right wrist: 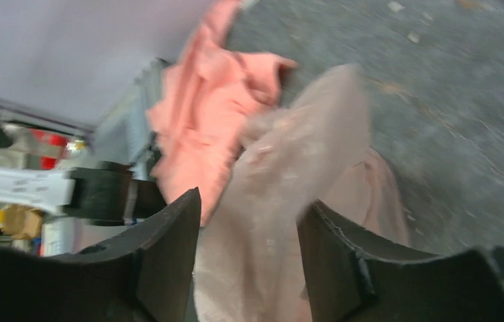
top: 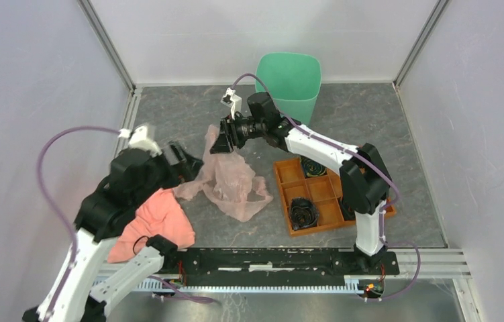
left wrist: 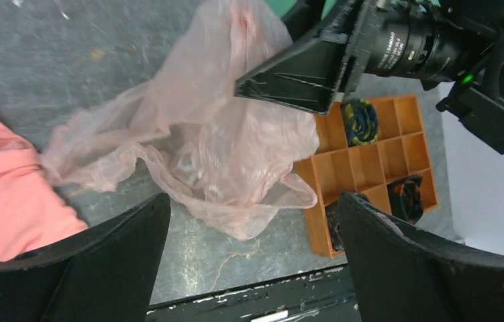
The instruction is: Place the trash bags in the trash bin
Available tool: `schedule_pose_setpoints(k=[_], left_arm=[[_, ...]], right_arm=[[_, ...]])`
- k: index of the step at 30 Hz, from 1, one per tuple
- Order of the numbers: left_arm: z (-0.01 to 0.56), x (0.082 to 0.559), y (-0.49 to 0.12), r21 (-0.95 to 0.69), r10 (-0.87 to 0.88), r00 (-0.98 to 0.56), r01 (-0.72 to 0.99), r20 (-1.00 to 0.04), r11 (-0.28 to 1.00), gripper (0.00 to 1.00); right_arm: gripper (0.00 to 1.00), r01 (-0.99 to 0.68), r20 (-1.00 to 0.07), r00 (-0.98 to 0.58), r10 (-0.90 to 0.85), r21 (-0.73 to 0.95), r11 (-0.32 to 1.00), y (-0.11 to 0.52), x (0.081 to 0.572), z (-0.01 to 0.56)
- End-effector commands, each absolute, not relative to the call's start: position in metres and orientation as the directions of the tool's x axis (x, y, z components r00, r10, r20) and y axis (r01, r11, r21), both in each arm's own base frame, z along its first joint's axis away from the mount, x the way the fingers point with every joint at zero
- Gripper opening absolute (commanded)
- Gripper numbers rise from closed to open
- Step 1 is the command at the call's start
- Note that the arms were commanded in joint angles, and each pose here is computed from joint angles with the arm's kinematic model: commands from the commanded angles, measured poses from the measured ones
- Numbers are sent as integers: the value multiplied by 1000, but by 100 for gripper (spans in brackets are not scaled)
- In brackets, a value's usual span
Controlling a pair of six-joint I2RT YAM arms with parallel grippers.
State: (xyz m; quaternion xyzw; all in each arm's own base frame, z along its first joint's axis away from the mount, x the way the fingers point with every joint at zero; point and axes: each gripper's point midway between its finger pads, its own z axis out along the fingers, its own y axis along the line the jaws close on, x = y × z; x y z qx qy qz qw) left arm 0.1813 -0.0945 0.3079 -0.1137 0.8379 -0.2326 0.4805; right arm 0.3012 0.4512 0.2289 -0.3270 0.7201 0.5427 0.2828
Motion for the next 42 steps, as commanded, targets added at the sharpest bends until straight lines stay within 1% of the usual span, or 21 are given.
schedule_pose_setpoints(k=[1, 3, 5, 7, 9, 12, 14, 15, 18, 19, 21, 25, 26, 27, 28, 31, 32, 33, 36, 41, 42], left_arm=[[289, 208, -135, -544, -389, -600, 93, -699, 834, 100], [278, 214, -149, -557, -366, -641, 117, -675, 822, 100], [264, 223, -160, -555, -342, -675, 120, -654, 823, 100], [251, 235, -169, -545, -317, -698, 125, -642, 829, 100], [238, 249, -176, -522, -291, -714, 120, -636, 845, 100], [221, 268, -191, -482, -238, -739, 133, -631, 866, 100], [209, 278, -206, -426, -182, -747, 147, -640, 892, 100], [209, 280, -213, -384, -150, -735, 160, -662, 909, 100], [195, 286, -227, -221, -35, -720, 166, -693, 961, 100], [191, 291, -230, -181, -14, -712, 160, -702, 970, 100], [173, 296, -236, -144, 20, -726, 164, -688, 976, 100], [139, 307, -239, -78, 59, -750, 146, -659, 986, 100], [131, 310, -236, -61, 59, -750, 132, -659, 989, 98], [126, 312, -235, -49, 57, -747, 119, -662, 992, 95], [122, 315, -233, -46, 49, -746, 107, -664, 993, 89], [123, 319, -230, -87, 0, -743, 79, -670, 993, 60], [130, 319, -231, -119, -22, -730, 82, -683, 990, 52], [138, 318, -232, -147, -41, -715, 87, -698, 985, 47], [170, 311, -230, -251, -125, -648, 105, -751, 962, 23], [220, 288, -223, -408, -253, -541, 187, -802, 893, 3], [232, 283, -219, -434, -283, -520, 194, -806, 880, 2]], right_arm=[[69, -787, -799, -565, -207, 446, 425, 429, 335, 223], [78, -791, -822, -521, -231, 364, 491, 407, 339, 224], [84, -771, -823, -502, -268, 284, 570, 374, 340, 218], [86, -724, -813, -506, -289, 218, 654, 334, 337, 206], [90, -686, -810, -508, -293, 175, 706, 305, 328, 193], [92, -666, -807, -508, -303, 145, 731, 282, 313, 184], [93, -663, -806, -505, -308, 134, 737, 274, 309, 187], [93, -661, -813, -494, -310, 119, 741, 269, 308, 192], [94, -631, -819, -475, -322, 62, 773, 250, 308, 198], [94, -629, -817, -475, -328, 54, 776, 246, 306, 196], [93, -626, -814, -488, -315, 74, 777, 242, 297, 191], [91, -615, -825, -521, -217, 187, 766, 244, 276, 178], [91, -624, -830, -526, -185, 229, 747, 248, 271, 177], [90, -634, -832, -531, -160, 264, 727, 254, 266, 175], [89, -647, -830, -542, -134, 310, 697, 261, 261, 174], [81, -661, -801, -586, -122, 385, 644, 277, 251, 164], [77, -660, -797, -591, -126, 388, 644, 280, 249, 161], [75, -654, -799, -590, -120, 385, 652, 280, 248, 159], [76, -654, -826, -561, -59, 399, 643, 284, 246, 167], [82, -743, -849, -526, -49, 430, 513, 304, 232, 186], [83, -759, -862, -503, -54, 412, 504, 304, 233, 192]])
